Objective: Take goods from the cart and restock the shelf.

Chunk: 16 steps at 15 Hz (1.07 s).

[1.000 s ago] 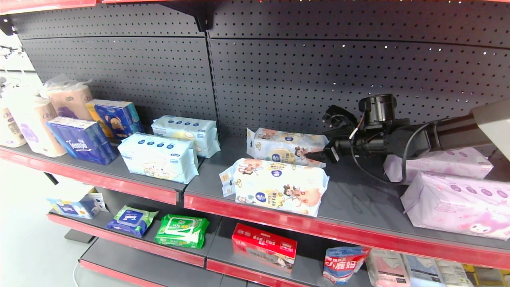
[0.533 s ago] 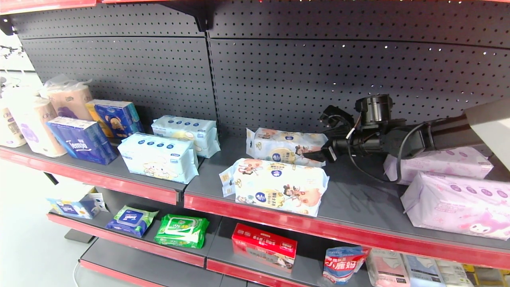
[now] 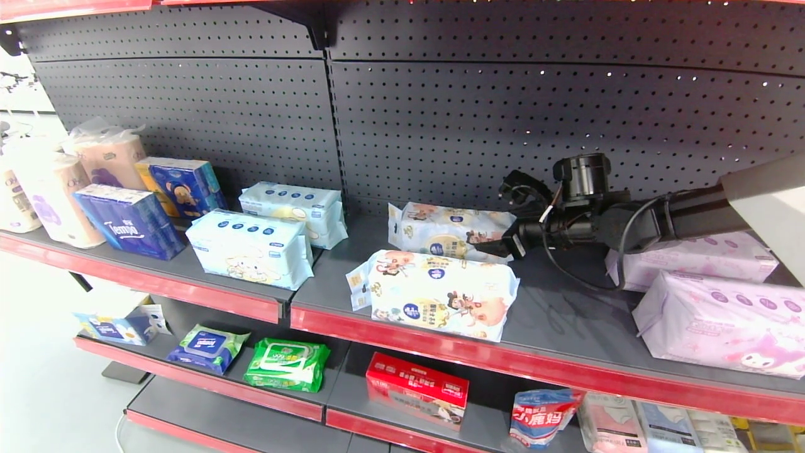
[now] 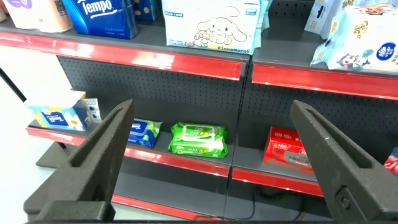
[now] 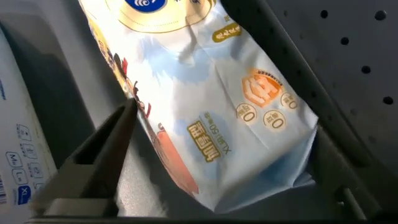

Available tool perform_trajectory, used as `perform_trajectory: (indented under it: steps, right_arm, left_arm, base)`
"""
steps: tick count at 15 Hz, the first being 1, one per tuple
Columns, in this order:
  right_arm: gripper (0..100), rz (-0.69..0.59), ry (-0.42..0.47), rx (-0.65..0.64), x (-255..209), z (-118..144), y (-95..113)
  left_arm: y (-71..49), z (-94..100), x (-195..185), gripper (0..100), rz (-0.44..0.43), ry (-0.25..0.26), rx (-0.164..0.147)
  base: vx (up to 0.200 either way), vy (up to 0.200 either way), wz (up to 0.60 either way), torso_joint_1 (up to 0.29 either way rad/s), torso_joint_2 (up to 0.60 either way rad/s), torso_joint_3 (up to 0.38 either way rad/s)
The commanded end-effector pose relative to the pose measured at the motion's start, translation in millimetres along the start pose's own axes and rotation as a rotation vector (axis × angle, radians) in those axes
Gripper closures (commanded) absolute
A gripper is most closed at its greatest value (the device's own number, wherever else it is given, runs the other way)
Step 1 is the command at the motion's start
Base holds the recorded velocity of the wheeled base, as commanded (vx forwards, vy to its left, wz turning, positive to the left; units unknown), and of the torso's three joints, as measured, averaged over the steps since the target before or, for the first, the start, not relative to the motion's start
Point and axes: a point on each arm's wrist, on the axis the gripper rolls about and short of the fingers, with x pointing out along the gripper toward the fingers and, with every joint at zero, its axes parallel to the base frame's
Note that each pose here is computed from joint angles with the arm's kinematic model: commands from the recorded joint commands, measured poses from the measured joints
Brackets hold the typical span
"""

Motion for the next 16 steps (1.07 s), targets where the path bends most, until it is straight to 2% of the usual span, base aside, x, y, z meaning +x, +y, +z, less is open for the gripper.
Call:
perform_trajectory:
  steps: [1,16]
  right_arm:
    - [100,0.0,0.001,0.005,0.6,-0.9,-0.6]
    - [100,-0.01,-0.002,-0.009,-19.8,-5.2,-9.3]
  left_arm:
    - [0.0,0.1,0.0,0,0.0,-0.001,0.0]
    - [0.0,-0.1,0.0,0,0.0,0.001,0.0]
  base:
    - [0.0,0.0,0.0,0.0,0.0,0.0]
    - [0.0,0.0,0.0,0.0,0.0,0.0]
